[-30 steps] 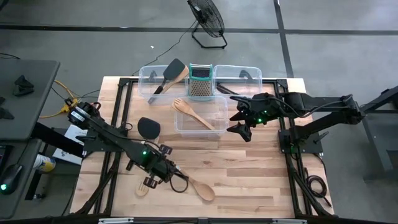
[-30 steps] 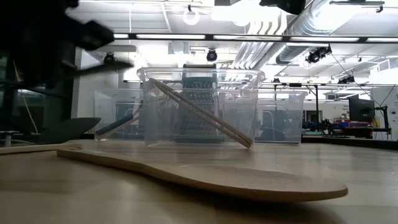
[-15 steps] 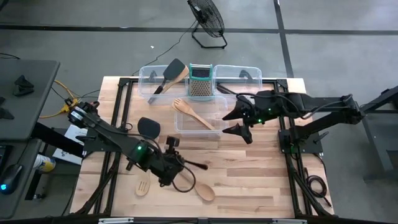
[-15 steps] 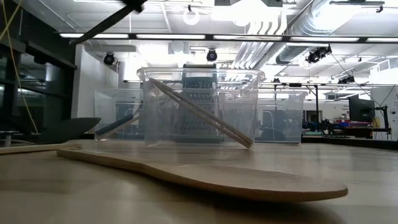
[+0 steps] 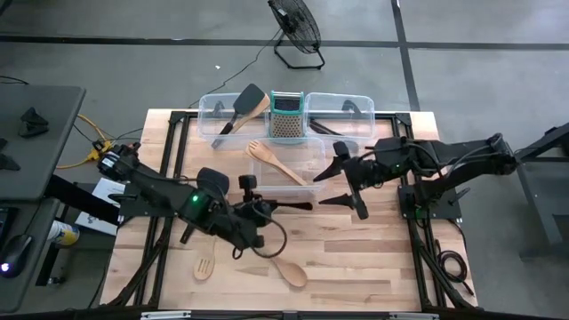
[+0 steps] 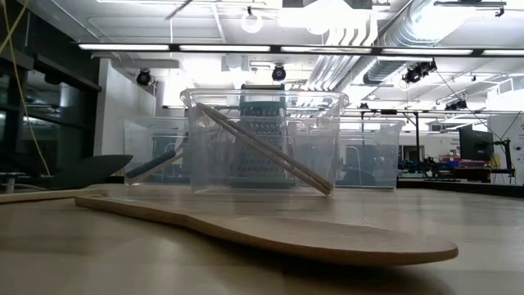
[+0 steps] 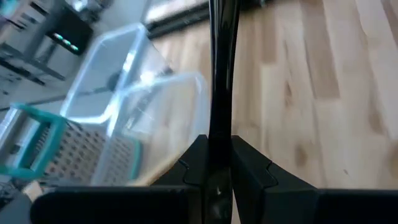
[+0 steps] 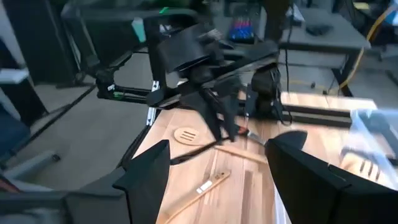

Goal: Pick & Place Kitchen Items
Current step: Put the black knife into the right transparent bin

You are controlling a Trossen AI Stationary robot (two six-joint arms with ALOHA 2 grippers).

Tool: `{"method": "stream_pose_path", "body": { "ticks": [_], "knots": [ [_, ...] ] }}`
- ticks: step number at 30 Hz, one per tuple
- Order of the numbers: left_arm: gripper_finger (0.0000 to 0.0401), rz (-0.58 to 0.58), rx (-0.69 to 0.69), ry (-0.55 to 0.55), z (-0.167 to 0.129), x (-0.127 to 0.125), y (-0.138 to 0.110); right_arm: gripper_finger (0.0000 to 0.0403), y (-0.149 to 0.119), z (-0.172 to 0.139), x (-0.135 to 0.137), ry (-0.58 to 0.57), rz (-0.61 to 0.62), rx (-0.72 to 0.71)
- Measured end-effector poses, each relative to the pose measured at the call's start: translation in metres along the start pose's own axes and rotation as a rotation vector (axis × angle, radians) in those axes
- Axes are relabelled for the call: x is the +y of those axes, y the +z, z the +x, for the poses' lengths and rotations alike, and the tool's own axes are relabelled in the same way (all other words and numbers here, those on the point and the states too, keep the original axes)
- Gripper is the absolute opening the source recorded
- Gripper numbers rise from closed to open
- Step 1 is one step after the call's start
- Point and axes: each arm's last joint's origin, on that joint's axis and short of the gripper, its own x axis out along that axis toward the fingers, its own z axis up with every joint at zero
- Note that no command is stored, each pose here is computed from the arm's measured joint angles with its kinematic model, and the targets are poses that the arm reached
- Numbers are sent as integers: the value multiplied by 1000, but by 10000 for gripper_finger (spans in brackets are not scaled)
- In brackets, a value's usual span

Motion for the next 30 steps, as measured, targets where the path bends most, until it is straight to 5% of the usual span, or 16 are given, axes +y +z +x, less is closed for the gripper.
{"method": "stream_pose_path", "body": {
  "ticks": [12, 30],
  "knots": [
    [38, -28, -107, 56, 6, 27, 27, 260, -8, 0, 7, -46, -40, 85],
    [38, -67, -280, 83, 5, 34, 48, 260, 18, 11, 12, -31, -60, -205]
  ]
}}
